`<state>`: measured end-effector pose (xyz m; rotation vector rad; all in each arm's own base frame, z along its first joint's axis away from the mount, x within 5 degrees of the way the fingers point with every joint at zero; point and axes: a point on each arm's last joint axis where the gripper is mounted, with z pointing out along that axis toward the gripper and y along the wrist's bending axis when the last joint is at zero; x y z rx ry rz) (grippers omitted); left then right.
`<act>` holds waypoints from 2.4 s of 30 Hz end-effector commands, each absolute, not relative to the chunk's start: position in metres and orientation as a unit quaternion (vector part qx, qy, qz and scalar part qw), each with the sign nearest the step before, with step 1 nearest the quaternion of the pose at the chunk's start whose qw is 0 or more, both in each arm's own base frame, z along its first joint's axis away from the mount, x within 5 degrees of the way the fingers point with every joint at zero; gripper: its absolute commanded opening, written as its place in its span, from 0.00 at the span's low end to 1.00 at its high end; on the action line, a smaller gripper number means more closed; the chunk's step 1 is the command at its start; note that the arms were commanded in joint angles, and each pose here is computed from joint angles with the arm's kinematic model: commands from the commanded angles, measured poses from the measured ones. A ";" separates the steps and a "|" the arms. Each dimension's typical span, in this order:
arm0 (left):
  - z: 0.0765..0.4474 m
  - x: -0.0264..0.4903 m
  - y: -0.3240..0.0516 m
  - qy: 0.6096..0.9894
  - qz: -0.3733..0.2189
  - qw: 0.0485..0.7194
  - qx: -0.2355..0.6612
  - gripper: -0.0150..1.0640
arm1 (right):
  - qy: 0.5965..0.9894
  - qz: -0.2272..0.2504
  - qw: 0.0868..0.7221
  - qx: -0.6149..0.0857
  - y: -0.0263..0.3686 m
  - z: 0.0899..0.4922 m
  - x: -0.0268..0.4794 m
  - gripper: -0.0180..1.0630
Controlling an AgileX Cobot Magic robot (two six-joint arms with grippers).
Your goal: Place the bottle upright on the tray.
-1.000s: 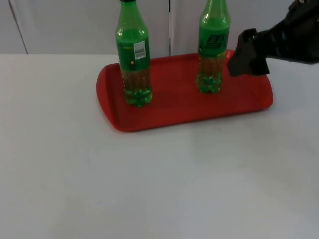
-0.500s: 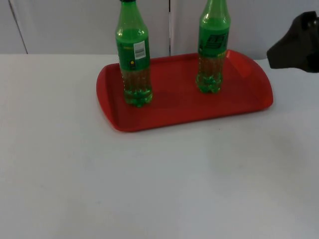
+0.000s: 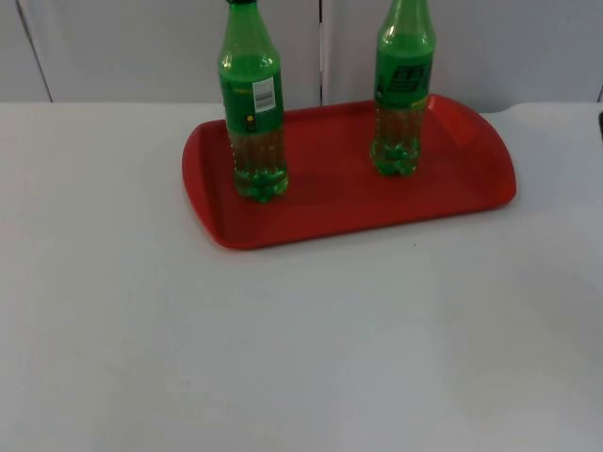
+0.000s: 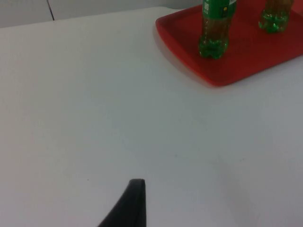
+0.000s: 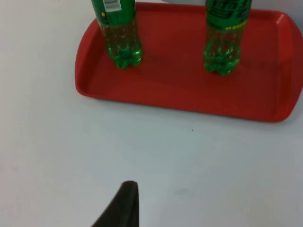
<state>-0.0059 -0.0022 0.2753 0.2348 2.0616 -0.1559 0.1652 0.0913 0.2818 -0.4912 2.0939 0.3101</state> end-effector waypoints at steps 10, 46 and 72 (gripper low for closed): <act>0.275 -0.005 -0.002 0.852 -0.066 0.510 0.095 0.99 | 0.826 0.136 0.511 -0.194 0.061 0.307 0.111 0.99; 0.275 -0.005 -0.002 0.852 -0.064 0.510 0.095 0.99 | 0.802 0.141 0.532 -0.231 -0.002 0.291 -0.009 0.99; 0.275 -0.005 -0.002 0.853 -0.063 0.510 0.095 0.99 | 0.819 0.120 0.506 -0.240 -0.003 0.280 -0.007 0.99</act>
